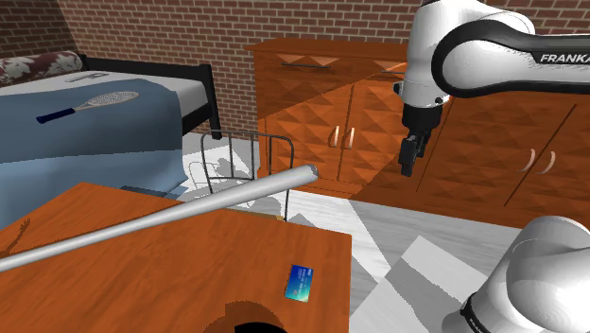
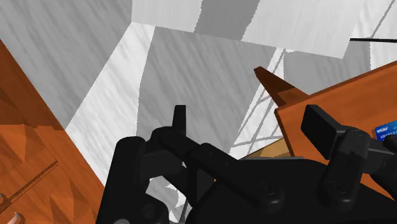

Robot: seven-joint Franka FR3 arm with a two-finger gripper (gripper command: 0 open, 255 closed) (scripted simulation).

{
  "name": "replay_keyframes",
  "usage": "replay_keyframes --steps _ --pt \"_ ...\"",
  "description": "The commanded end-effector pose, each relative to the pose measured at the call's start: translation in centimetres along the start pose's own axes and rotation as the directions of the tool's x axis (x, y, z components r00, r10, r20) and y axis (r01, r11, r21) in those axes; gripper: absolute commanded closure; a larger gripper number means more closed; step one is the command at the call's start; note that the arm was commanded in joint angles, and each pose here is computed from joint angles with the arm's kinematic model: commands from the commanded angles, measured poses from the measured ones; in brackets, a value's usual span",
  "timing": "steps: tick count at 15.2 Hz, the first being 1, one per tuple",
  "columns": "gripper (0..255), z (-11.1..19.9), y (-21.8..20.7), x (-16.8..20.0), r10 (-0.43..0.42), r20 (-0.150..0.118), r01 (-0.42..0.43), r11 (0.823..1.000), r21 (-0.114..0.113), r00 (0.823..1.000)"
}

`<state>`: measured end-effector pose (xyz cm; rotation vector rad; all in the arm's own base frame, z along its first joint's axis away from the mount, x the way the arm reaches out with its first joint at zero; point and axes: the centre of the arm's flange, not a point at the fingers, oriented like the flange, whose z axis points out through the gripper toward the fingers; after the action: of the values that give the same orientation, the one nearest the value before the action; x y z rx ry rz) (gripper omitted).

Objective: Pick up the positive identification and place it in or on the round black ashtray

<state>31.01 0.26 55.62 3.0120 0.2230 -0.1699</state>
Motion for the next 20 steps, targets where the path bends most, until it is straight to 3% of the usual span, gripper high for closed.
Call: replay_keyframes --steps 1,5,10,15,20 --pt "0 0.0 0.0 0.0 0.000 0.000 0.000 1.000 0.000 1.000" --pt "0 2.2 -4.2 -0.8 0.141 0.011 -0.141 0.989 0.034 0.990" --pt "0 4.8 -9.5 -1.0 0.311 0.031 -0.313 0.947 0.073 0.950" --pt "0 7.2 -15.0 -0.3 0.471 0.058 -0.475 0.873 0.109 0.880" --pt "0 9.3 -20.3 1.4 0.615 0.090 -0.622 0.771 0.138 0.783"
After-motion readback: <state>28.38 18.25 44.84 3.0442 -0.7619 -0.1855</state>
